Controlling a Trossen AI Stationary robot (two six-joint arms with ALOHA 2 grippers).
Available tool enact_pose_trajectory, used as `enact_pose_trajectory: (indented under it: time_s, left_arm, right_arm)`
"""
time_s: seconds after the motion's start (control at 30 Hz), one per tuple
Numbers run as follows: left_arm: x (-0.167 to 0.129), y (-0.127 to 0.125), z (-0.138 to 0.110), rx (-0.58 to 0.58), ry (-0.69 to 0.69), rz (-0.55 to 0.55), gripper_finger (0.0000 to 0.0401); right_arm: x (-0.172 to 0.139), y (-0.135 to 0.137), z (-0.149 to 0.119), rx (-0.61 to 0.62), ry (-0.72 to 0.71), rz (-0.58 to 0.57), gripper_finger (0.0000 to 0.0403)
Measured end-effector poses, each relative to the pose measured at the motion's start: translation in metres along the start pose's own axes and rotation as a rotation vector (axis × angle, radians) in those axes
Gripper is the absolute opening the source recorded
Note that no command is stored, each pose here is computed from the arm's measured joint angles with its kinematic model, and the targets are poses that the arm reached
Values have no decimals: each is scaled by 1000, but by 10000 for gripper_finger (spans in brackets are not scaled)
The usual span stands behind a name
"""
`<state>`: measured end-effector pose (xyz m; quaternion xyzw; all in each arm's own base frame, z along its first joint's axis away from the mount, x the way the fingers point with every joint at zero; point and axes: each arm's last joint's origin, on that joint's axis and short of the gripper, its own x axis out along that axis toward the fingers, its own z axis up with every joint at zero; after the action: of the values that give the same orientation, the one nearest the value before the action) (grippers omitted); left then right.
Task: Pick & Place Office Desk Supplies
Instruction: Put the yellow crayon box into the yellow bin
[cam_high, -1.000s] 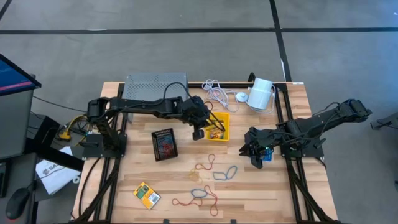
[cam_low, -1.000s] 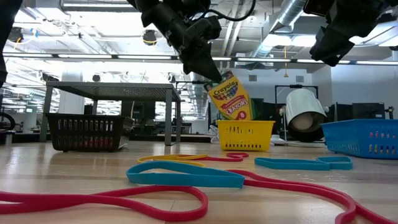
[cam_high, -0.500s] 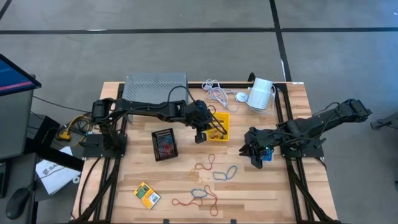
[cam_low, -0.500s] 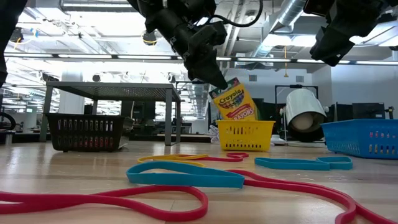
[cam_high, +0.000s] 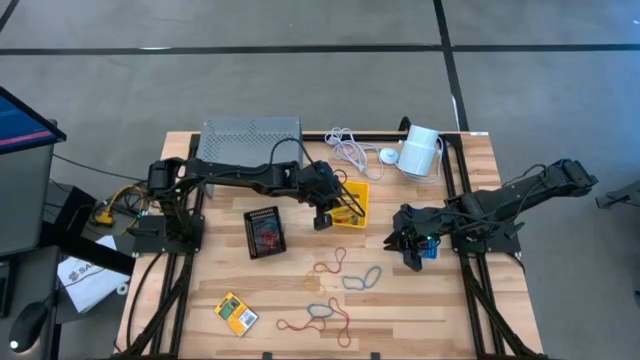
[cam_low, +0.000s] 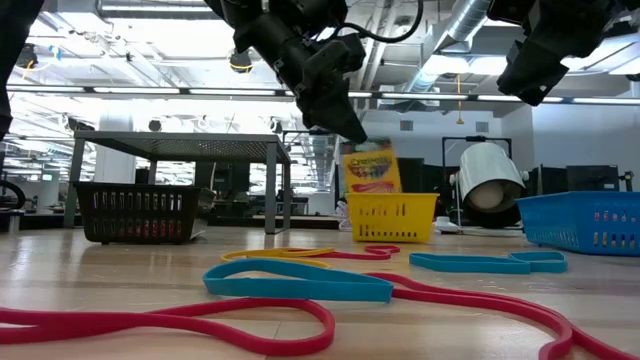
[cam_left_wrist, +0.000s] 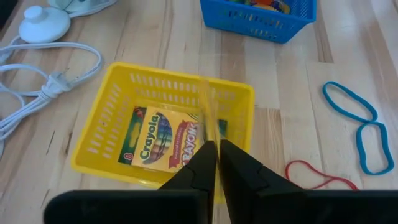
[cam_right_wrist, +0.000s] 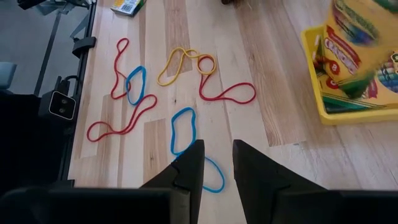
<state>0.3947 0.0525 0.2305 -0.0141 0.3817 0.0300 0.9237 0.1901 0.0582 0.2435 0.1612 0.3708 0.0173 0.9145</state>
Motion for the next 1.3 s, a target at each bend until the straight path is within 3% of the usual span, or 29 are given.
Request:
enact_pose_trajectory:
  time_s: [0.43,0.83,1.03,1.3]
  left_arm:
    - [0,3,2,0,-18,77,82]
    - [-2,1,0,5,2,51,88]
    - [-29,-6,-2,16,70,-146,92]
    - [-110,-28,-7,47,155,-205,119]
  right_arm:
    - [0,0,0,0,0,0,81]
    - [0,0,0,12,-2,2,81]
    - [0,0,0,10,3,-1,81]
    - [0,0,-1,7,7,-4,81]
